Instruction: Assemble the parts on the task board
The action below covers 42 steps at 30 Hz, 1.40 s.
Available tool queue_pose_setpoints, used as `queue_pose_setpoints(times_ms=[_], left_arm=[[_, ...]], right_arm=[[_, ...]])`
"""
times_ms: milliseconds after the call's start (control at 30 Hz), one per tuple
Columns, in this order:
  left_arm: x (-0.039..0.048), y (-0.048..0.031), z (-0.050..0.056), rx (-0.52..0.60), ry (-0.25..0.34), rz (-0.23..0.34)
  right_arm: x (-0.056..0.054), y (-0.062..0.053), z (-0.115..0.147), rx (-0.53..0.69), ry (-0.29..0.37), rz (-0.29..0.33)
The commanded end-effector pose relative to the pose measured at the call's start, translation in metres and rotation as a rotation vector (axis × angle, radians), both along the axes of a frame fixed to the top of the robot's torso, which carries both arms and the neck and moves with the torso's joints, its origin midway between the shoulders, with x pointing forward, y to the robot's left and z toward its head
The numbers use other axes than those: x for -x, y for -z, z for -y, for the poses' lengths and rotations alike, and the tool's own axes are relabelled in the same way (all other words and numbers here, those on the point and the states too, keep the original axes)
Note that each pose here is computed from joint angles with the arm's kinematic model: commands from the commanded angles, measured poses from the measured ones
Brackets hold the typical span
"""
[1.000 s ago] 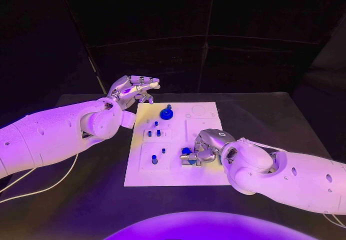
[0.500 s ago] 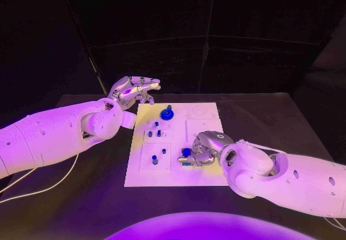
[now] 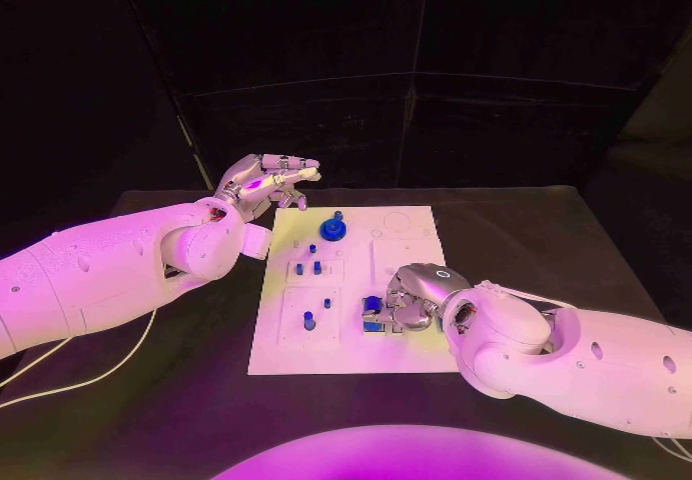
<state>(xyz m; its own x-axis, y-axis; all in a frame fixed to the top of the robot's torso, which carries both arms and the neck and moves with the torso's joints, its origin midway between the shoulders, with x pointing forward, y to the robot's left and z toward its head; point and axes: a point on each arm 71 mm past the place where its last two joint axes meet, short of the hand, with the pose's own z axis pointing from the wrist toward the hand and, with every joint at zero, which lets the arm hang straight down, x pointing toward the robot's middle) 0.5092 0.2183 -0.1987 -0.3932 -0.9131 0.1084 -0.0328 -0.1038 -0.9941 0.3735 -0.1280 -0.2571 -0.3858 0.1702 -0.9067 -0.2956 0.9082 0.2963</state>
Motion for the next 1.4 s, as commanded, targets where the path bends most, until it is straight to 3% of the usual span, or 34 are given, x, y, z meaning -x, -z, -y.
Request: queue_pose_setpoints(times_ms=[33,633,933,1133,1400], left_arm=[[0.0001,-0.0014,0.0009,0.008,0.010,0.002],[0.0006,-0.0011,-0.0004,0.006,0.011,-0.003],[0.0006,-0.0010,-0.0007,0.005,0.010,-0.003],[0.0005,-0.0006,-0.0006,0.005,0.010,-0.003],[0.0012,0.0010,-0.0003,0.003,0.012,-0.006]], right_arm=[[-0.0007,-0.0002,0.0008,0.006,-0.005,0.000],[-0.0028,0.0029,0.0037,0.022,-0.001,-0.018],[-0.0017,-0.0039,0.0072,-0.077,0.023,0.021],[0.0015,-0.0066,0.0080,-0.129,-0.006,0.012],[0.0017,-0.0029,0.0099,-0.105,-0.035,-0.023]])
